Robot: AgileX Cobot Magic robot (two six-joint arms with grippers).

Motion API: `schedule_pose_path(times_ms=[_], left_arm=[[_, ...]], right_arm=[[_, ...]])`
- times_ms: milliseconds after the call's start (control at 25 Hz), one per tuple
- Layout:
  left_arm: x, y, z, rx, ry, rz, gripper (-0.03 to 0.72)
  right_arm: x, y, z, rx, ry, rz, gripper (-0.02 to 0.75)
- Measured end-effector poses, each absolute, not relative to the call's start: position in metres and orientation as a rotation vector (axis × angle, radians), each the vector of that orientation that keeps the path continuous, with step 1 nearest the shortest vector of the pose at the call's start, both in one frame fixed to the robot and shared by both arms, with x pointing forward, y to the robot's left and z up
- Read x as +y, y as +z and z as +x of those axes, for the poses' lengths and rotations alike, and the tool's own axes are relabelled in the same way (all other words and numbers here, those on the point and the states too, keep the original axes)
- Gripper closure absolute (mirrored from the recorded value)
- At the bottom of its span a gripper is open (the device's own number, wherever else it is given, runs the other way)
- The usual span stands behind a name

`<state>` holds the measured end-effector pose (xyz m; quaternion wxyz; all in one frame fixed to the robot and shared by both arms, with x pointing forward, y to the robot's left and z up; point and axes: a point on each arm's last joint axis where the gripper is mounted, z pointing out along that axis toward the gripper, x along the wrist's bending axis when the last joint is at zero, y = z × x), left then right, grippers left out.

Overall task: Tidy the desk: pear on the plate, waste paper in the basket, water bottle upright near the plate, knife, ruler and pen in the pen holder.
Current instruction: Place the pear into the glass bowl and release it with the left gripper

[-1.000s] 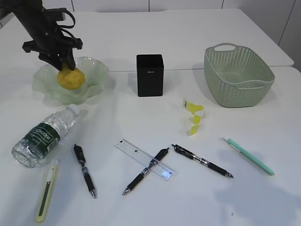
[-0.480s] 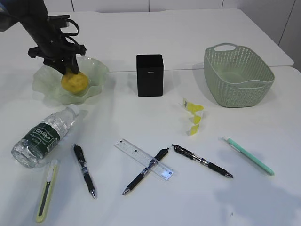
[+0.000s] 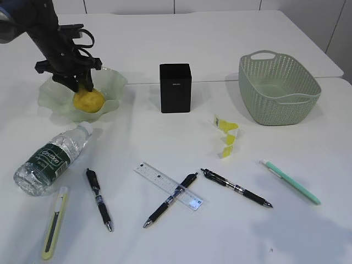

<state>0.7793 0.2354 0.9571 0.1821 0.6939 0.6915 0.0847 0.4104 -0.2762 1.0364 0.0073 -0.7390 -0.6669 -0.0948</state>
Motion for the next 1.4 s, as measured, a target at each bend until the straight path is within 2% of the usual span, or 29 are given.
schedule_pose_path(times_ms=[280,520,760,1120,1400], left_arm=[[0.235,0.954,0.78,1.954,0.237,1.96,0.274],[0.234,0.954,0.78,1.949,0.222,1.948,0.226],[0.233,0.959,0.78,1.94,0.216,1.935,0.128],[0.236,0.997,0.774,1.898,0.302,1.91,0.111],[0.238,1.056,0.754,1.857,0.343,1.887,0.111]], right_arm=[[-0.276,1.037,0.41,-2.113,-0.298,-2.289,0.243],[-0.276,1.037,0.41,-2.114,-0.298,-2.288,0.243],[-0.276,1.037,0.41,-2.114,-0.298,-2.288,0.243],[-0.277,1.037,0.411,-2.13,-0.295,-2.295,0.243],[-0.277,1.037,0.414,-2.14,-0.33,-2.309,0.243]])
